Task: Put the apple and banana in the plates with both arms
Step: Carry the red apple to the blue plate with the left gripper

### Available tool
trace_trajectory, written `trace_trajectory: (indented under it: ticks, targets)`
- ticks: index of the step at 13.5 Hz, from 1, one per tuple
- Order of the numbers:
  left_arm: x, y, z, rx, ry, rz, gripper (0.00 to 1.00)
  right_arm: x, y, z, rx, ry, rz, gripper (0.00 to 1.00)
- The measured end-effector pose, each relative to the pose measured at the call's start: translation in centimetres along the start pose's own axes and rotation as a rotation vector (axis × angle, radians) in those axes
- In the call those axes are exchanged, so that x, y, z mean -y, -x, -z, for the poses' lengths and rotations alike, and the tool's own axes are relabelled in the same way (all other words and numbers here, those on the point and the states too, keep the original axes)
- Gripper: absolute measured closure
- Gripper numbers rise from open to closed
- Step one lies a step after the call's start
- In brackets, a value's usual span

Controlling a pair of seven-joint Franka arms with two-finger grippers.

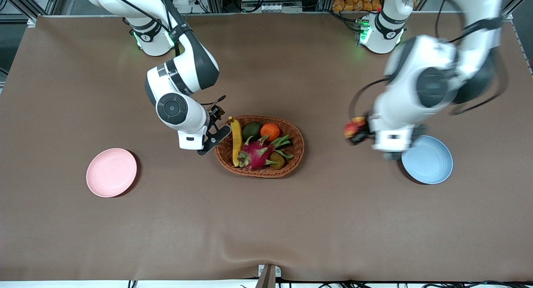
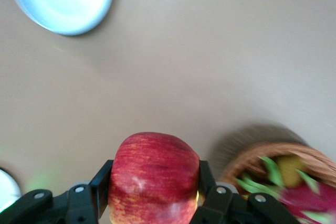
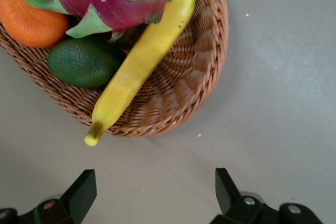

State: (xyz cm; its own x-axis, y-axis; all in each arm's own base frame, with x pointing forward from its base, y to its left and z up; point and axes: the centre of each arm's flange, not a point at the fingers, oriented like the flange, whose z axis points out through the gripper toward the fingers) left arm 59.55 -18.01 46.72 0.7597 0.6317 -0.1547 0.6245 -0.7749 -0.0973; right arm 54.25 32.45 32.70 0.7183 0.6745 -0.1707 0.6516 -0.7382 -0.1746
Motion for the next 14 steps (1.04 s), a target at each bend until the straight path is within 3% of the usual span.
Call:
trace_trajectory:
  ticks: [3, 6, 9, 11, 14]
  targets:
    - [8.3, -8.4, -4.5, 0.035, -0.102, -0.012, 0.33, 4.2, -0.9, -1.6, -0.043, 0.029, 0.068, 0.00]
    - [12.7, -12.6, -11.3, -0.016, -0.163, 0.002, 0.33, 7.7, -1.7, -2.5, -0.092, 0.054, 0.111, 0.00]
    - [16.4, -16.6, -17.6, -0.039, -0.133, 0.003, 0.33, 7.2, -1.3, -4.9, -0.138, 0.067, 0.013, 0.00]
    - [18.5, -19.5, -21.4, -0.037, -0.093, 0.007, 0.33, 6.8, -0.7, -6.3, -0.130, 0.063, -0.093, 0.00]
    - [18.7, -20.7, -24.6, -0.015, -0.083, 0.001, 0.33, 7.5, -0.5, -7.0, -0.120, 0.056, -0.203, 0.00]
